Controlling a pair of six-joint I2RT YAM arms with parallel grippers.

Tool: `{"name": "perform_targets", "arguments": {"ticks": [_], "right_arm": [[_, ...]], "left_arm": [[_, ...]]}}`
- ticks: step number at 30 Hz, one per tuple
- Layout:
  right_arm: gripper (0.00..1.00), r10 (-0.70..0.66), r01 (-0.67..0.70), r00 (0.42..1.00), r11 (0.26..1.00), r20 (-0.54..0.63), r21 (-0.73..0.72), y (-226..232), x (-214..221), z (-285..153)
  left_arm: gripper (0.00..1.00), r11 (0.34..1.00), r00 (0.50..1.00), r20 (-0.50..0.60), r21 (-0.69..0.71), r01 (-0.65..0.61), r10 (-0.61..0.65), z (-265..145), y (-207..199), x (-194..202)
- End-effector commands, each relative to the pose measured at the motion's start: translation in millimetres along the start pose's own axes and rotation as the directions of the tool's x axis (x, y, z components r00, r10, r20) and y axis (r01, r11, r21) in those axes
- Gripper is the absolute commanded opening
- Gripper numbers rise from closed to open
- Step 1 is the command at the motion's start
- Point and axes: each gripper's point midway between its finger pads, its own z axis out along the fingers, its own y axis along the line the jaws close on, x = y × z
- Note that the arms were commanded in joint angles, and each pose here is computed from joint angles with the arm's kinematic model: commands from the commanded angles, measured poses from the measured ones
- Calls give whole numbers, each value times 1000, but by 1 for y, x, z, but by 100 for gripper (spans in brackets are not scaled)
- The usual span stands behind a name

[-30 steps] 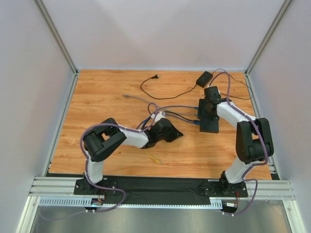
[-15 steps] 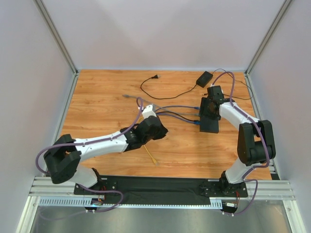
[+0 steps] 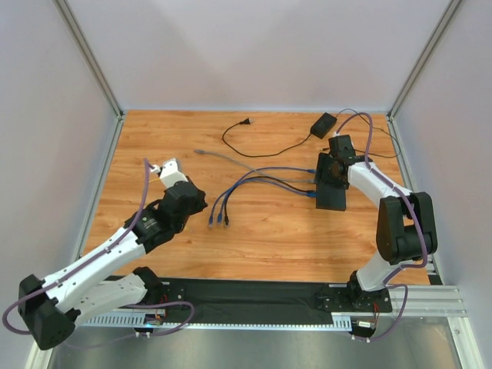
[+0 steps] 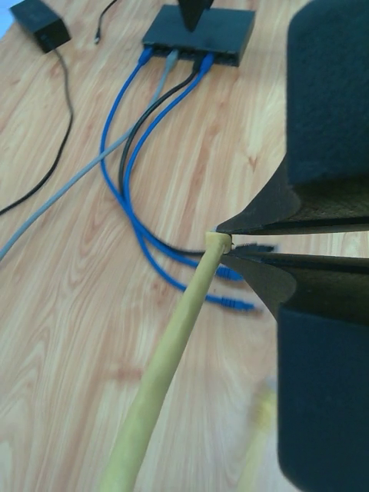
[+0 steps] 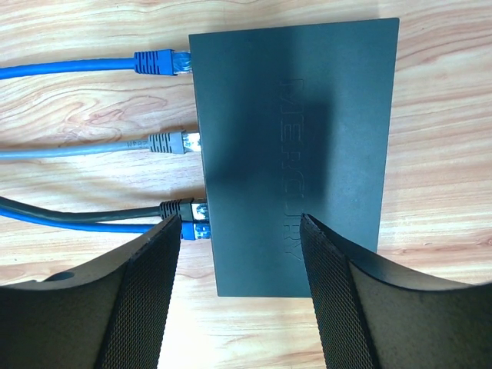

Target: Pull the plug from the switch port

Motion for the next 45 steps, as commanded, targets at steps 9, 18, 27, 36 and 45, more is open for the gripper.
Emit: {"name": "perform_targets", "arguments": {"ticks": [9, 18, 27, 36, 45], "right_arm": [[65, 15, -15, 999, 1000, 28, -22, 3, -7, -4], [66, 1, 1, 999, 999, 48, -35, 3, -9, -15], [66, -2, 3, 999, 1000, 45, -20, -1, -9, -14], [66, 26, -26, 1000, 999, 7, 32, -19, -2, -13], [66, 32, -31, 999, 999, -32, 28, -19, 4, -2]], "left_arm": [[9, 961, 987, -22, -227, -159, 158, -14, 58, -17], [10, 970, 976, -176, -179, -162, 131, 48, 43, 25], [51, 972, 979, -189, -203, -116, 77, 78, 51, 22], [54, 991, 978, -182, 108, -83, 102, 59, -35, 16], [53, 872, 965, -239, 488, 22, 109, 70, -170, 70]]}}
